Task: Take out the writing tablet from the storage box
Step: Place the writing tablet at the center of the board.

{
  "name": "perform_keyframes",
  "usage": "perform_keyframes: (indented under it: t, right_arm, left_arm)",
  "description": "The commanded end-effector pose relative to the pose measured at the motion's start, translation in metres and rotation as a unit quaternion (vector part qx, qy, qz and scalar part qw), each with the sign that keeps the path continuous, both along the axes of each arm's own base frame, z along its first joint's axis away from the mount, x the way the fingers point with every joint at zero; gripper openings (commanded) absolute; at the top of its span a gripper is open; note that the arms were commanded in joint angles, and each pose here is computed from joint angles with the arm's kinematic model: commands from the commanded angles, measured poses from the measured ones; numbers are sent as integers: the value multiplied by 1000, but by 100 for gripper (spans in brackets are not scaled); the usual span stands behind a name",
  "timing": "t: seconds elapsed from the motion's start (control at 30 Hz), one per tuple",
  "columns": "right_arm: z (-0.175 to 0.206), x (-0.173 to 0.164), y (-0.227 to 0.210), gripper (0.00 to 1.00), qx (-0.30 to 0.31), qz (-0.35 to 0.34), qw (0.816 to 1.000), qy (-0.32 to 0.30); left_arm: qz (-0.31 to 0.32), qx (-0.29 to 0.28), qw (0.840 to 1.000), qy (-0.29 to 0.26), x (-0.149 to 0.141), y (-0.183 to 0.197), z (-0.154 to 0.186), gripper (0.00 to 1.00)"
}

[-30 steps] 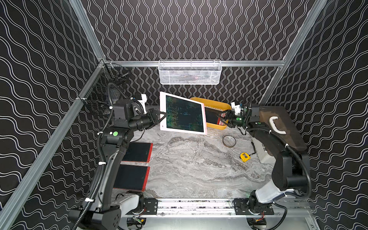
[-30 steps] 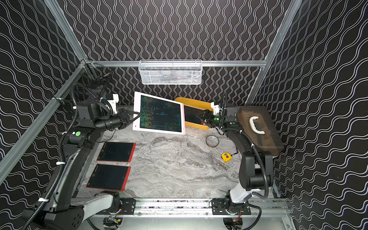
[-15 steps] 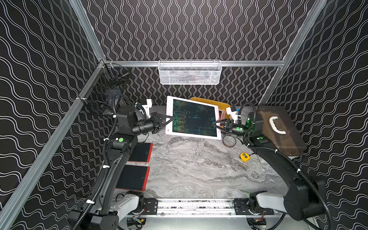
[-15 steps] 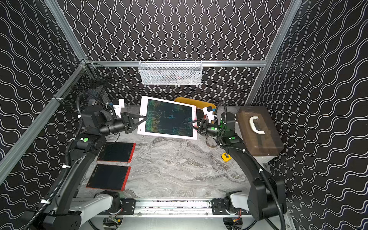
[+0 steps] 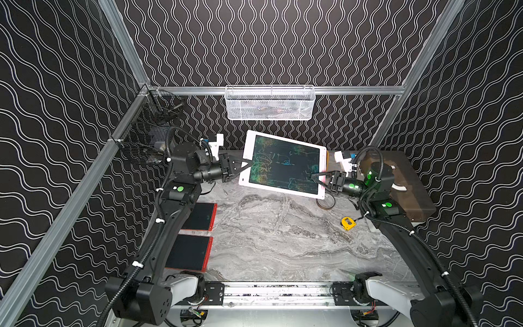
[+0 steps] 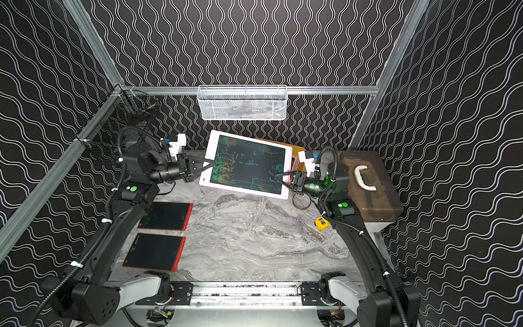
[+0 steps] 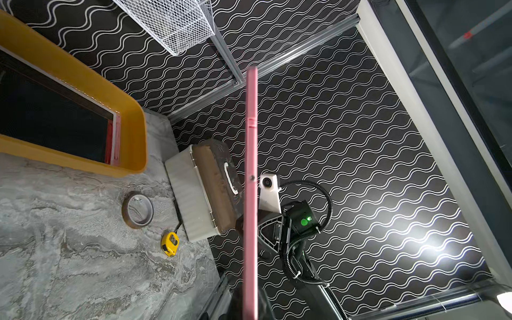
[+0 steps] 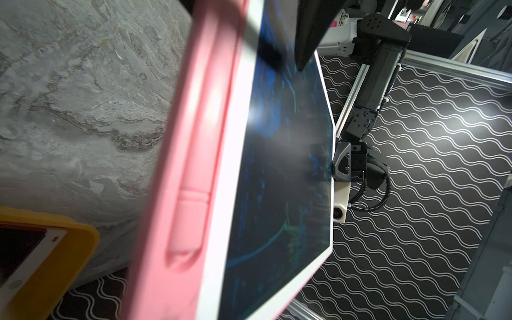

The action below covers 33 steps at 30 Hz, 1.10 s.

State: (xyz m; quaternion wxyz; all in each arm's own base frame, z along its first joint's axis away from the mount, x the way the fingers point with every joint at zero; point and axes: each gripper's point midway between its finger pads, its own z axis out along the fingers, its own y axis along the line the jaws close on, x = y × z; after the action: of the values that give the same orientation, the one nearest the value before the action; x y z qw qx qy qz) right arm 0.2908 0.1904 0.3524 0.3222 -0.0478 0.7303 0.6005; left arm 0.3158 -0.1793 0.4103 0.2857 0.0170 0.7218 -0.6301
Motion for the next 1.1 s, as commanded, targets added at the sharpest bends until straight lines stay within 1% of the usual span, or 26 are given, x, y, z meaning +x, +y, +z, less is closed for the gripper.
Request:
perform_keyframes:
  t: [0.0,0.2,0.3,0.4,0.6,0.77,0.87,0.9,0.97,1.0,1.07]
  right_arm:
    - [1,-3,-8,36,-6,-8,1000,0]
    - [5,0,-14,26,3,-6,1000,4]
    - [5,3,-15,25,2,-7,1000,8]
    - [3,5,-17,22,-2,-13,1000,12]
    - [-5,13,-23,11,-2,-34,999,31]
    - [-8,19,-28,5,0,-49,998,39]
    - [-6,22,-31,3,1,-56,998,38]
    - [-4,23,-33,3,3,-59,998,38]
    - [-3,26,-34,2,5,-63,997,38]
    - [-2,28,-36,2,6,-68,997,38]
    - [-3,31,-38,1,1,-79,996,39]
  left_arm:
    - [-39,-7,998,-52,1,-5,11,0]
    - [-66,-22,996,-56,18,-10,-1,0]
    - [-75,-34,995,-59,27,-12,-4,0]
    - [-80,-39,995,-55,37,-13,-10,0]
    - [-85,-55,994,-48,54,-15,-16,0]
    - [-82,-62,994,-33,70,-16,-26,1]
    - [-63,-55,996,-15,82,-12,-37,16]
    - [-50,-45,998,-8,87,-8,-41,27]
    - [-22,-18,1000,4,96,1,-54,37]
    - [-7,0,1000,15,100,6,-60,46]
    - [22,53,998,17,104,15,-70,60]
